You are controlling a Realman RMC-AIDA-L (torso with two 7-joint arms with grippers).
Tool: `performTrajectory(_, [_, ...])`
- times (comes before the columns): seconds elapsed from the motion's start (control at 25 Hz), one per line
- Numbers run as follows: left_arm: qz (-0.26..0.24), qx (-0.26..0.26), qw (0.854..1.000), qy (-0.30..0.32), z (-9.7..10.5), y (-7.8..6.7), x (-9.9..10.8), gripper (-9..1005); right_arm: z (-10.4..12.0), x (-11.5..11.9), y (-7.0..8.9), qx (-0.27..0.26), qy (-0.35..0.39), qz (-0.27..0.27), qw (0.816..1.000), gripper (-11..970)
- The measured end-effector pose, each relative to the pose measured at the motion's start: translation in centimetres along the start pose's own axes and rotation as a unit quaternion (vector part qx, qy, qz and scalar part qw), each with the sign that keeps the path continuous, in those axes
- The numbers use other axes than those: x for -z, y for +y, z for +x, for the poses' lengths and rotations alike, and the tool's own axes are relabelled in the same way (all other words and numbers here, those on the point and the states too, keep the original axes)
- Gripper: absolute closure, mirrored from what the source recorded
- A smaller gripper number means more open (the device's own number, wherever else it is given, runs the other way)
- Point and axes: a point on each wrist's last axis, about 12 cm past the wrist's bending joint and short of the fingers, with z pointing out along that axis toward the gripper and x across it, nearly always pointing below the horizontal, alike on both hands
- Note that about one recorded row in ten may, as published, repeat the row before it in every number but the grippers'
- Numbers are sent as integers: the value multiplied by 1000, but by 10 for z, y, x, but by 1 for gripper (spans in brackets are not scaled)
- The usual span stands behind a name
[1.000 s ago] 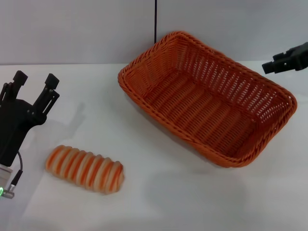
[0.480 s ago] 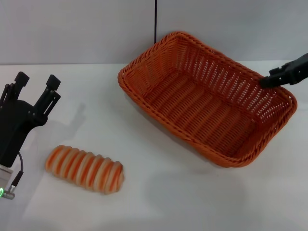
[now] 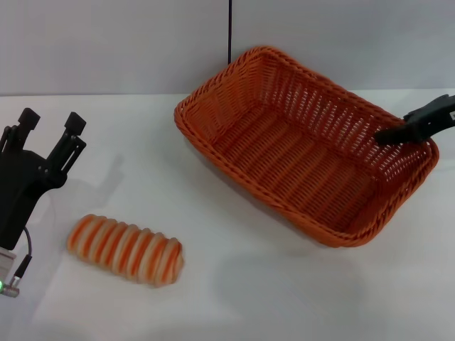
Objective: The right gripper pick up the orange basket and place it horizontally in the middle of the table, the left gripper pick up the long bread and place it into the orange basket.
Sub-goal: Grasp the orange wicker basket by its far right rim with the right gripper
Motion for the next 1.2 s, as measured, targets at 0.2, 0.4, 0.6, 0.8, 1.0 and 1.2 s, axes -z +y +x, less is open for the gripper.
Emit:
performTrajectory(0.2, [0,0,1000,0,0,0,1,135,1,-2,1,2,-3,1,1000,667])
performTrajectory(0.4, [-3,0,1000,-1,0,1,1,135,2,-1,0,1,-9,1,1000,747])
performTrajectory(0.6, [-4,0,1000,-2,-1,1,1,135,2,3,0,9,-27,5,1000,787])
performTrajectory(0.8, [-6,0,1000,-3,-1,1,1,134,-1,24,4,29,-79,1,996,803])
performTrajectory(1.0, [-6,0,1000,-6,-1,1,0,135,-1,45,7,53,-107,-4,993,804])
performTrajectory(1.2, [-4,-1,1000,-8,-2,1,-3,134,2,70,17,88,-156,-24,983,804])
